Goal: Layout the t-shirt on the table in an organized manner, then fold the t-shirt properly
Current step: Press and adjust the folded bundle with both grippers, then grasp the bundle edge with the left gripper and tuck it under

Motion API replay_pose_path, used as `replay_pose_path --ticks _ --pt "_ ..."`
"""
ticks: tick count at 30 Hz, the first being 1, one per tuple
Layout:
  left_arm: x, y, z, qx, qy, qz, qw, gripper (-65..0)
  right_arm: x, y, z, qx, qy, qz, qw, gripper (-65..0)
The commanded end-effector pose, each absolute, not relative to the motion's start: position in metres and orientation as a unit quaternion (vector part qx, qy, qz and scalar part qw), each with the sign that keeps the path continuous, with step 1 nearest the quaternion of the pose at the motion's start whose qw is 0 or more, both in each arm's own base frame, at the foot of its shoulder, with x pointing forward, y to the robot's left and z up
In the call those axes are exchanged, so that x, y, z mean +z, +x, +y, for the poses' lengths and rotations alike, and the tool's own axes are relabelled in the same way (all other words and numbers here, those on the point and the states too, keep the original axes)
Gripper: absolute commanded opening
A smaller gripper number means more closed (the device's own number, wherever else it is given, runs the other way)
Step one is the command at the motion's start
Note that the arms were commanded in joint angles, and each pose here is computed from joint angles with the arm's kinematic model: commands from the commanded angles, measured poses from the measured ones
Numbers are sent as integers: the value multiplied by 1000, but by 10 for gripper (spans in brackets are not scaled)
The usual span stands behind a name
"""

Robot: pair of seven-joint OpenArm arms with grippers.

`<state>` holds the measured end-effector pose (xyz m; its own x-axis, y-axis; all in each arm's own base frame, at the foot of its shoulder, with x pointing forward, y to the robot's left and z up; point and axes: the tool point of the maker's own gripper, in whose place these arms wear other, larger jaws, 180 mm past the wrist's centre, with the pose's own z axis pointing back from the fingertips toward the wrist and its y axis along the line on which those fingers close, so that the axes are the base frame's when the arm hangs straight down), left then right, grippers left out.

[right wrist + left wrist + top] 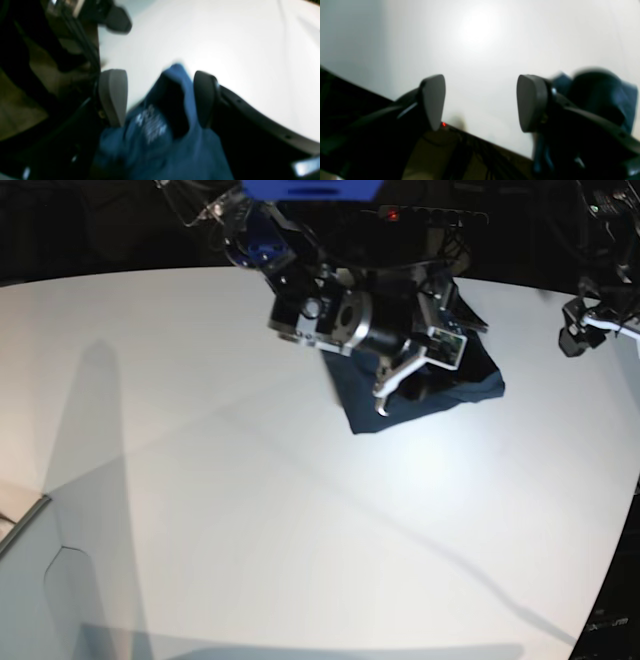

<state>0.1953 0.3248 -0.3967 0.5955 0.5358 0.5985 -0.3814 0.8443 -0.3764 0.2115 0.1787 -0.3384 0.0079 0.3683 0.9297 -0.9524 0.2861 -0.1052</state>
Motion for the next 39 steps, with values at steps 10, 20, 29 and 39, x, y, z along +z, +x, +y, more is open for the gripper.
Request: replay_pose_path --ticks 10,20,29,39 --pt "-369 215 247 218 -163 -387 881 -216 -354 246 91 434 244 -500 708 -239" --pt "-378 260 177 158 -245 -387 875 -216 -359 260 48 392 204 -506 741 -238" --pt "-415 260 248 218 -214 -349 886 -216 -364 260 37 386 194 -501 750 -238" --pt "-420 250 239 217 -220 -335 890 -216 -362 264 37 387 192 -504 748 -239"
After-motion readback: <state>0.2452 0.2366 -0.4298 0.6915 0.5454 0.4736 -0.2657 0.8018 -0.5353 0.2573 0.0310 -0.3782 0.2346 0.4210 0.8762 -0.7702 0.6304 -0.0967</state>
